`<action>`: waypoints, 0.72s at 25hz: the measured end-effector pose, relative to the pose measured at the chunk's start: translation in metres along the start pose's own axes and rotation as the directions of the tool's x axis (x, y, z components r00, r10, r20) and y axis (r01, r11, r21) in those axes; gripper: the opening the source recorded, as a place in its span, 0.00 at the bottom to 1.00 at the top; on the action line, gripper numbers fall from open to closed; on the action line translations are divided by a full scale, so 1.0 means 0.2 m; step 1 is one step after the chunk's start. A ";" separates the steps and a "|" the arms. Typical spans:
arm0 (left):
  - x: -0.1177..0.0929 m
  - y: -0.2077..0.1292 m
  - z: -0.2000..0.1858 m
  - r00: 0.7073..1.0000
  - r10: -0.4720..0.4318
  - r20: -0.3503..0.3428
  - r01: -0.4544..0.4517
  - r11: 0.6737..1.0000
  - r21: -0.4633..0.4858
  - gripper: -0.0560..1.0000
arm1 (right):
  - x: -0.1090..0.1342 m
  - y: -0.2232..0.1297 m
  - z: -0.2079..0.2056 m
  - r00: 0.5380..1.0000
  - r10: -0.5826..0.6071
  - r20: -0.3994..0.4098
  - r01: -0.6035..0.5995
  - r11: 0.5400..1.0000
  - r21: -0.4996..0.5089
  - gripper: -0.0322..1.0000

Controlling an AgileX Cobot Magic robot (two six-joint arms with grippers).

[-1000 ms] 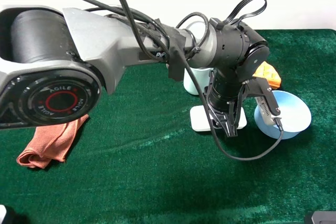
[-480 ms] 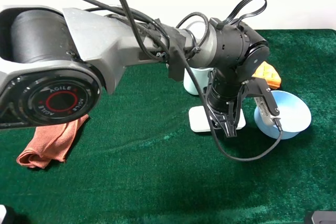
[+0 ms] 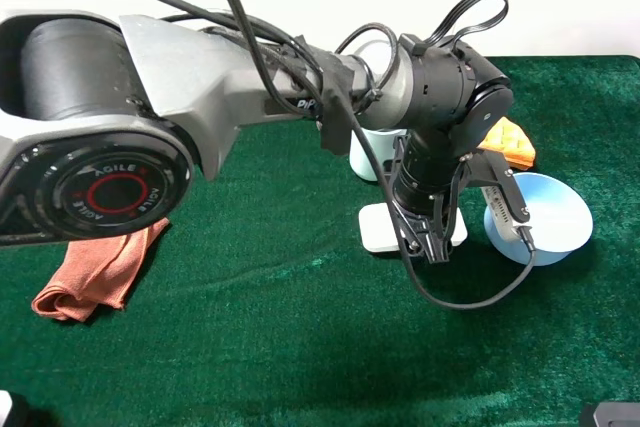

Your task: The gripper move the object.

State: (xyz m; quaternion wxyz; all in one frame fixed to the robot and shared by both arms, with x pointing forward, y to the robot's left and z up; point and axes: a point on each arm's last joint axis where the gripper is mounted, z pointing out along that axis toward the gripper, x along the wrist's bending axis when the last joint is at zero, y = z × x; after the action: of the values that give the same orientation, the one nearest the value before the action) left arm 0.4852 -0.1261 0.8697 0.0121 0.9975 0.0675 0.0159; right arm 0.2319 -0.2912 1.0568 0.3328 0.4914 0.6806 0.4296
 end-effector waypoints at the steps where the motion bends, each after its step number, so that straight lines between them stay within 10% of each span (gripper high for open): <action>1: 0.00 0.00 0.00 1.000 0.000 0.001 0.000 1.000 0.001 0.84 | 0.00 0.00 0.00 1.000 0.000 0.000 0.000 1.000 0.000 0.67; 18: 0.00 -0.01 -0.12 1.000 -0.005 -0.005 0.005 1.000 -0.013 0.99 | 0.00 0.00 0.00 1.000 0.000 0.000 0.000 1.000 0.000 0.67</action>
State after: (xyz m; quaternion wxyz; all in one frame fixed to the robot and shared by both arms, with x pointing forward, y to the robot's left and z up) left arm 0.4839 -0.1239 0.8943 0.0182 0.9972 0.0701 0.0190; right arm 0.2319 -0.2912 1.0568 0.3328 0.4914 0.6806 0.4296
